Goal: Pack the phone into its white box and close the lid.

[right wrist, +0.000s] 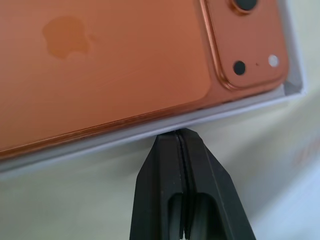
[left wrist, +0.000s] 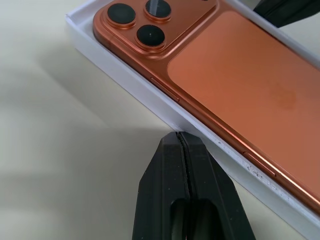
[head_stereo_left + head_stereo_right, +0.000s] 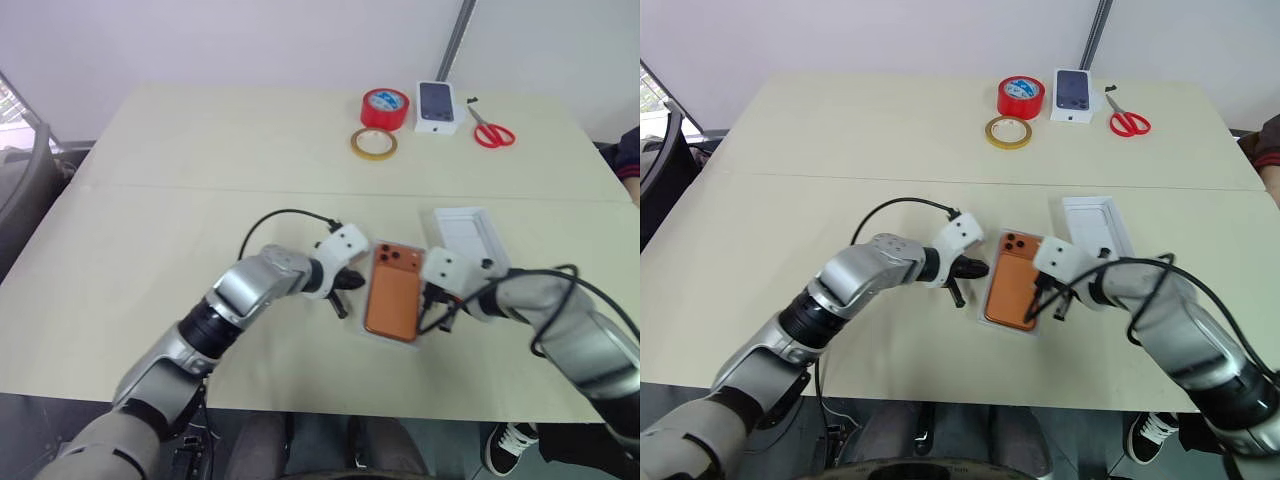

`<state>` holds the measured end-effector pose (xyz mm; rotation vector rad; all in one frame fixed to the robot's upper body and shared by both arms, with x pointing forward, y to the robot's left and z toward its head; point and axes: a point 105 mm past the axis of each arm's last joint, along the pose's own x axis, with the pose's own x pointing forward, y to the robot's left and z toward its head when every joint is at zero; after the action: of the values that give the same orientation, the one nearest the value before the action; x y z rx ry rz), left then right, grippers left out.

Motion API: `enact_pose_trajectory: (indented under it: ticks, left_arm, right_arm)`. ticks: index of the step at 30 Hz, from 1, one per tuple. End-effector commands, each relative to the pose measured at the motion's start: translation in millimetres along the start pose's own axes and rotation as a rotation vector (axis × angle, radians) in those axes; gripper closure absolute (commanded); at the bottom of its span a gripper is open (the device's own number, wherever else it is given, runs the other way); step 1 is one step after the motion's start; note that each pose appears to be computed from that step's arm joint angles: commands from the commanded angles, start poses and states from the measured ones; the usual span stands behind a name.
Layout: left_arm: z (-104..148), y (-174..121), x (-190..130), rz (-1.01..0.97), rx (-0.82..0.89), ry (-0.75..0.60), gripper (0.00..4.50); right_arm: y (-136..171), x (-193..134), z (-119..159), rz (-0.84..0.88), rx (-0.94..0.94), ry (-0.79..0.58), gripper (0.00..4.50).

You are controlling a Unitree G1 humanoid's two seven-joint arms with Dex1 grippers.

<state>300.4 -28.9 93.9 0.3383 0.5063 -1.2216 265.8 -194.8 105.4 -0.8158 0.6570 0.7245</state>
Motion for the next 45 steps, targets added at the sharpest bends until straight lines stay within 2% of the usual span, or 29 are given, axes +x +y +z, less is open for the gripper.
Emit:
enact_pose_trajectory:
  ticks: [1,7,13,18,29,37,45]
  left_arm:
    - [11.7,-46.8,16.6,-0.209,0.035,-0.022,4.47]
    - [9.2,-43.9,16.1,-0.201,0.030,-0.013,4.47]
    - [9.0,-16.0,16.5,-0.081,-0.042,-0.020,4.47]
    - [10.1,-6.3,18.4,-0.036,-0.075,-0.030,4.47]
    - [14.9,18.0,14.8,0.060,-0.127,-0.069,4.47]
    - [17.0,17.5,10.5,0.049,-0.111,-0.072,4.47]
    - [14.6,1.6,8.6,-0.019,-0.083,-0.058,4.47]
  right_arm:
    - [6.2,-14.5,10.7,0.001,-0.034,-0.064,4.50]
    - [1.9,-16.0,5.1,-0.024,-0.015,-0.060,4.50]
    - [-6.5,-6.2,17.6,-0.040,-0.005,-0.106,4.50]
    - [-13.1,-0.3,22.1,-0.048,-0.002,-0.113,4.50]
    - [-12.5,3.5,5.8,-0.034,0.017,-0.059,4.50]
    - [-13.6,6.8,0.6,-0.044,0.025,-0.046,4.50]
    - [-22.2,7.7,-6.1,-0.074,0.030,-0.028,4.50]
